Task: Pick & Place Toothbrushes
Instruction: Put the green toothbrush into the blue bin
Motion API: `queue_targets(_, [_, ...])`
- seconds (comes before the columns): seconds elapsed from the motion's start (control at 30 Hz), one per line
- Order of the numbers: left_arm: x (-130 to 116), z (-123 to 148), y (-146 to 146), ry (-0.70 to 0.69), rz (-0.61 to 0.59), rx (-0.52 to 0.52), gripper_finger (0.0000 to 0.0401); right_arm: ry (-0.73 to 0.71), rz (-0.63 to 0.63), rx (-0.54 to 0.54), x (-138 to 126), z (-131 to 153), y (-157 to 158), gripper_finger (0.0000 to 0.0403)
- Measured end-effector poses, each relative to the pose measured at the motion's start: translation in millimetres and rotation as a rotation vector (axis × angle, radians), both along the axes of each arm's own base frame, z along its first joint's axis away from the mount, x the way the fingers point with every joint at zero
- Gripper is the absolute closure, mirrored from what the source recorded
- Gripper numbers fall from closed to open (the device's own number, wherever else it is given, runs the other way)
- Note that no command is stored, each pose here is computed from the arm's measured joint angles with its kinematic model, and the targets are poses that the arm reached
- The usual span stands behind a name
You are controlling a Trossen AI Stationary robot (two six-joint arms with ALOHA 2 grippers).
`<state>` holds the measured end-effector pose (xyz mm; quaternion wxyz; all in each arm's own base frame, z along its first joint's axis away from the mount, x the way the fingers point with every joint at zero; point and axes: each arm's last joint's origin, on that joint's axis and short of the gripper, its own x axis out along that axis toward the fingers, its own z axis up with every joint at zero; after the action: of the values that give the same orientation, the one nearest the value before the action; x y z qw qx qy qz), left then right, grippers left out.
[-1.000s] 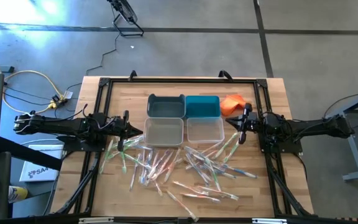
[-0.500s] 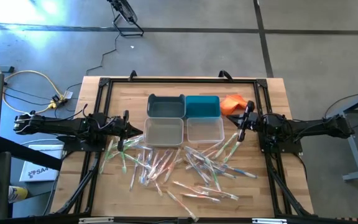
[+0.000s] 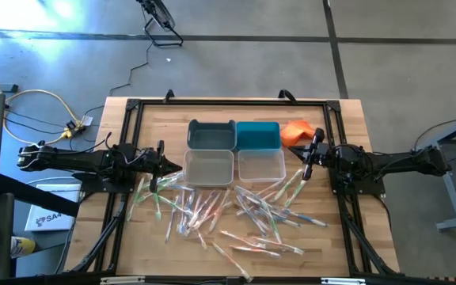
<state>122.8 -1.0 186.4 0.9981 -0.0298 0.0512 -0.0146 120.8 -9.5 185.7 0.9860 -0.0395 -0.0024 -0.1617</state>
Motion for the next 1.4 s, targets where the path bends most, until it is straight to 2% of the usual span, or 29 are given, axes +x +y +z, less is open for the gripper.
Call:
queue_targets(0.53, [-0.1,-0.7,-0.1,0.007,-0.004,0.000,0.0401,0.001,0.007,0.000,0.1,0.0,0.2,0.0400])
queue_targets(0.7, [-0.1,-0.7,-0.1,0.007,-0.002,-0.010,0.0401,0.046,0.007,0.000,0.1,-4.4,0.2,0.0400])
queue_targets(0.9, [-0.1,-0.5,-0.1,0.006,-0.002,-0.010,0.0401,0.066,0.011,0.079,-0.1,-8.7,0.4,0.0400])
queue_targets(1.4, [0.0,0.6,0.0,-0.005,-0.002,-0.001,0.0401,0.065,0.005,0.075,-0.1,-8.5,0.2,0.0400])
